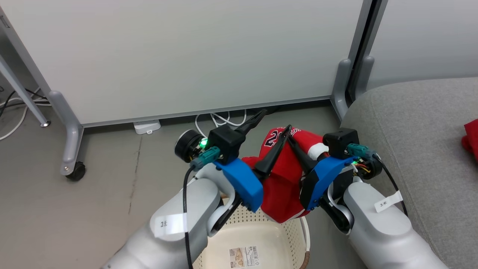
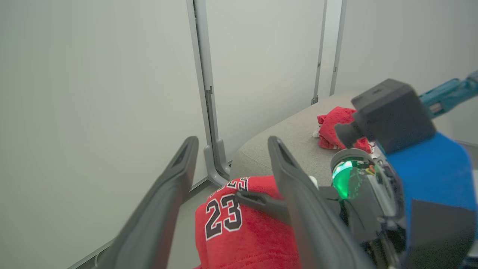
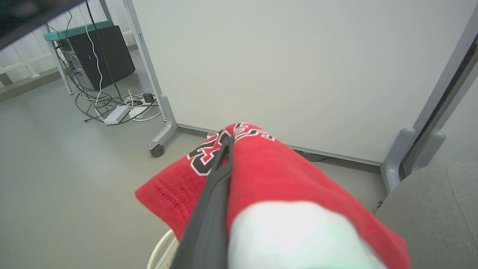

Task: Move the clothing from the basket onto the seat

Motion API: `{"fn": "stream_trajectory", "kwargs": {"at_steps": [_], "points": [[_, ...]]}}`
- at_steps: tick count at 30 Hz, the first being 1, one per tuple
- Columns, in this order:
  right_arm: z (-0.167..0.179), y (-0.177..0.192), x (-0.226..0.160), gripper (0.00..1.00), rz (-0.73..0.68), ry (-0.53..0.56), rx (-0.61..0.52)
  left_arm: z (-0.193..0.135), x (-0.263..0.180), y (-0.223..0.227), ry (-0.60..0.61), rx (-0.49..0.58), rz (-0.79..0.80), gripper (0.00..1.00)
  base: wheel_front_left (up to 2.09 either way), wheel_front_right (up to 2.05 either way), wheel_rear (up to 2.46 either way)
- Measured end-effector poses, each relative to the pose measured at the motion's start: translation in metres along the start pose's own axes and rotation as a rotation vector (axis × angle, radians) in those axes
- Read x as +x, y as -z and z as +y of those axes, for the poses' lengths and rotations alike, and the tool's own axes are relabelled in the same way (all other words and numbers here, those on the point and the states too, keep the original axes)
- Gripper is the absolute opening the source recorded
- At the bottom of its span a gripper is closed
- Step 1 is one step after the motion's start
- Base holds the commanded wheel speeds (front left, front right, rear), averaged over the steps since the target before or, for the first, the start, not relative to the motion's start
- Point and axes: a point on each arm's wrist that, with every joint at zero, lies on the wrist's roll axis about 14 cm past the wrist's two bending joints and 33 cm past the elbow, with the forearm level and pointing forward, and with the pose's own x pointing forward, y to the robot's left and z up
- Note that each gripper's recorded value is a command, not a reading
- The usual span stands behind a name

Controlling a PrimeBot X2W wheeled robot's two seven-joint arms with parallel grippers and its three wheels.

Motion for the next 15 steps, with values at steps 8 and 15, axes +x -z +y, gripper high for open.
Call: {"fn": "stream_trajectory", "kwargs": {"at_steps": [8, 15], "points": [[-0.005, -0.006, 0.003, 0.00, -0.025, 0.001, -0.002, 0.023, -0.036, 0.019, -0.107, -0.024, -0.022, 1.00, 0.00, 0.00, 0.00], [-0.006, -0.001, -0.001, 0.00, -0.014, 0.006, 0.006, 0.034, -0.068, 0.053, -0.187, -0.053, 0.038, 1.00, 0.00, 0.00, 0.00]]}}
